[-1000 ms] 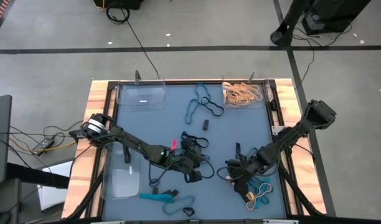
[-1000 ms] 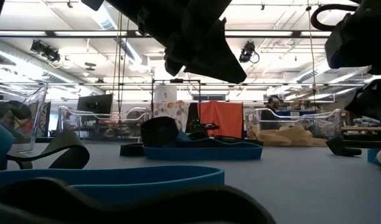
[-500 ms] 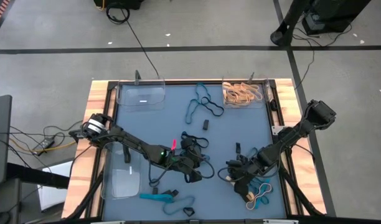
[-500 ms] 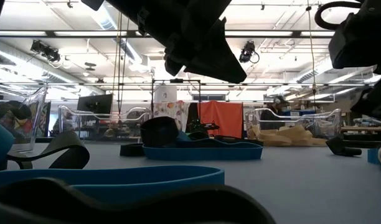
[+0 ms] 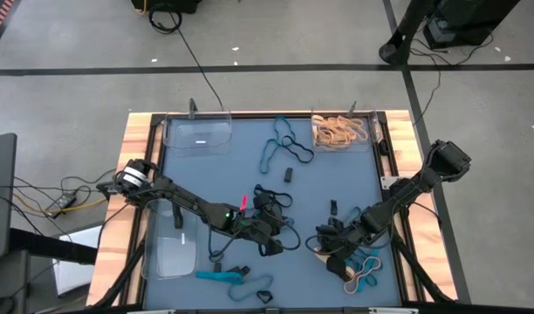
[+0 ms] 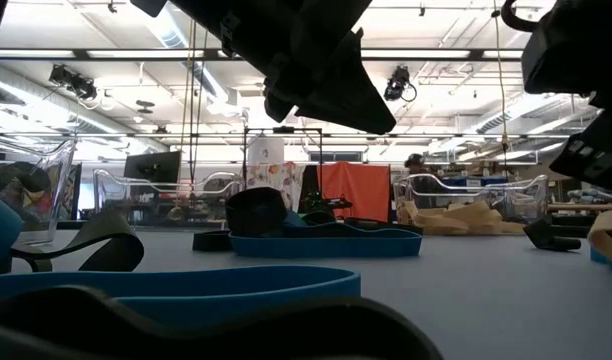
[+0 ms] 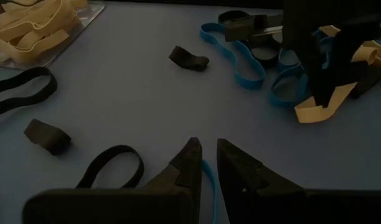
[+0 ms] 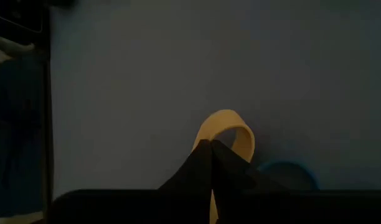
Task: Sort rubber bands into baskets
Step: Put the yellow rubber band into the top right transparent bin
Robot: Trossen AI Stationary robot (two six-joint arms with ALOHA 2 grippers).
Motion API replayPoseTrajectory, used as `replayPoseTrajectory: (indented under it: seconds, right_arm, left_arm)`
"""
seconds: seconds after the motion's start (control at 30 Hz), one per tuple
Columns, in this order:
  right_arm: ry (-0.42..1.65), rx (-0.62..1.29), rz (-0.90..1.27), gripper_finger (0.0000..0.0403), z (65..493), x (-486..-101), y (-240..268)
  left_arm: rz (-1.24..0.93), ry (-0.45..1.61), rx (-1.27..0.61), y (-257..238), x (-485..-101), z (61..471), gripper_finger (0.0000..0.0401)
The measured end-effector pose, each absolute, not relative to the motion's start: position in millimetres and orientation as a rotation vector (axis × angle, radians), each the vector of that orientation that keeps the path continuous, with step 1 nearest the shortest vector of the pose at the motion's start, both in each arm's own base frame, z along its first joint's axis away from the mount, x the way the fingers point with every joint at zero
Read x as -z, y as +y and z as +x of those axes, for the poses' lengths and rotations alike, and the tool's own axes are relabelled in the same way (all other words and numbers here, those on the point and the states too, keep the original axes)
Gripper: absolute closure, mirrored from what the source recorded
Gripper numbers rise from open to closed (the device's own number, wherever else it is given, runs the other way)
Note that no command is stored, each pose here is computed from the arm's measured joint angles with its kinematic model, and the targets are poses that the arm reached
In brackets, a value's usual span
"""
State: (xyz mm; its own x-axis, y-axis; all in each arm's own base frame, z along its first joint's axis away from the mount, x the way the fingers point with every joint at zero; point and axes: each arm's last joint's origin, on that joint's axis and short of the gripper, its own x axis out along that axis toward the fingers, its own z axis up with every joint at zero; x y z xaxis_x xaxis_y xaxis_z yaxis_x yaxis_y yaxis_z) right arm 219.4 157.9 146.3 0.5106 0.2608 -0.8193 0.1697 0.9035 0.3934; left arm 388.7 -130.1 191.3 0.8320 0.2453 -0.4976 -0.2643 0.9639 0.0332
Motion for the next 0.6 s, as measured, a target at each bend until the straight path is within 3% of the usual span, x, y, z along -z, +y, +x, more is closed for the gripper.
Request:
replayPoseTrajectory:
  seconds: [0.33, 0.6]
  right_arm:
    - [0.805, -0.047, 0.305, 0.0399, 228, -161, 157]
    - [0.598, 0.068, 0.188, 0.04, 224, -192, 146]
  left_arm:
    - [-0.037, 0.522, -0.269, -130, -191, 389, 0.0348]
    - [-0.06, 0.519, -0.272, -131, -191, 388, 0.0348]
